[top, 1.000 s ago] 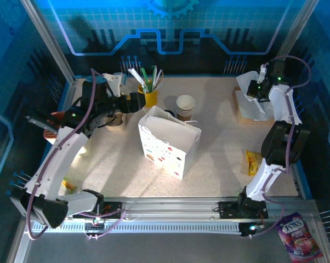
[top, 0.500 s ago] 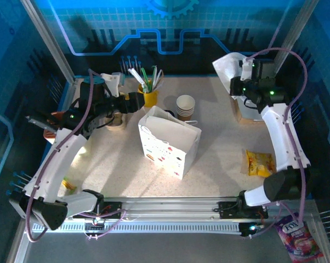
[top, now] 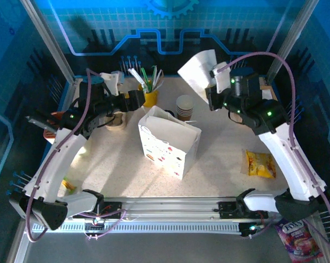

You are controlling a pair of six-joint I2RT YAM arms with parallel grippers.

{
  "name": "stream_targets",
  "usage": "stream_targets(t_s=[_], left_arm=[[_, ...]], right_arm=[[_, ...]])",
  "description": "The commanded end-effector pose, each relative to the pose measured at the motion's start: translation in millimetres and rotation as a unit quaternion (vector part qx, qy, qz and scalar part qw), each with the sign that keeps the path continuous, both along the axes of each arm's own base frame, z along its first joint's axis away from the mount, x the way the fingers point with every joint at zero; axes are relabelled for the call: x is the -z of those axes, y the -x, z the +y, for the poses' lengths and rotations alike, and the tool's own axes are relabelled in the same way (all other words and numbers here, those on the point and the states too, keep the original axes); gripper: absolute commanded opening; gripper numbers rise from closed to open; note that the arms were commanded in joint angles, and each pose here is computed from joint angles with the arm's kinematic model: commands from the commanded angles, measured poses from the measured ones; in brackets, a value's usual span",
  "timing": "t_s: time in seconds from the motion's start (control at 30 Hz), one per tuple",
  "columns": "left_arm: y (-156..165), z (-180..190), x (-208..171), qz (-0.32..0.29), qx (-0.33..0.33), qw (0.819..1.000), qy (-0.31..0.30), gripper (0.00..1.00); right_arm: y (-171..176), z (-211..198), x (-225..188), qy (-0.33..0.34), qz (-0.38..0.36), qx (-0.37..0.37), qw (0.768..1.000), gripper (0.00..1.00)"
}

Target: Pack the takeout coffee

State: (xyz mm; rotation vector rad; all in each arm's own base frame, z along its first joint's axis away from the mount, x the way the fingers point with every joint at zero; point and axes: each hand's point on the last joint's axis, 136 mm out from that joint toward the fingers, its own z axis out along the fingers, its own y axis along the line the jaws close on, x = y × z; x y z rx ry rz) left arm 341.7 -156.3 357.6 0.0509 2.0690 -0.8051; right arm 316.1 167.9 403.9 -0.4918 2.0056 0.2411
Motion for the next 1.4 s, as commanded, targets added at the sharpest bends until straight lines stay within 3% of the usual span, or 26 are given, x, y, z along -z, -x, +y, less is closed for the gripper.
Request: stream_targets(t_s=[0.0,0.27,0.47,0.67,0.93,1.0,1.27,1.37], left_arm=[[1,1,-7,0.0,-0.004,1.0,0.014,0.85],[2,25,14,0.005,-0.059,0.998,-0.019,0.86],[4,42,15,-0.012,-0.093,0.995,-0.031,0.86],[5,45,11,-0.027,-0.094,0.995,-0.029,0.87],[6,42,13,-0.031,-0.086,0.996,-0.022,0.87],[6,41,14,-0.03,-0.083,0.996,-0.022,0.87],[6,40,14,-0.03,-0.077,0.996,-0.02,0.87],[6,40,15,-0.03,-0.075,0.997,-0.018,0.87]], right_arm=[[26,14,-5,0.045,-0.02,-0.027,0.998,0.09],[66,75,36,0.136,0.002,-0.111,0.984,0.09],[82,101,84,0.163,0.063,-0.15,0.973,0.09],[91,114,124,0.191,0.116,-0.187,0.956,0.12],[96,108,146,0.237,0.149,-0.211,0.937,0.26],[98,110,140,0.218,0.148,-0.222,0.939,0.29],[111,127,102,0.027,0.181,-0.311,0.933,0.46],[103,130,108,0.012,0.197,-0.309,0.93,0.45]])
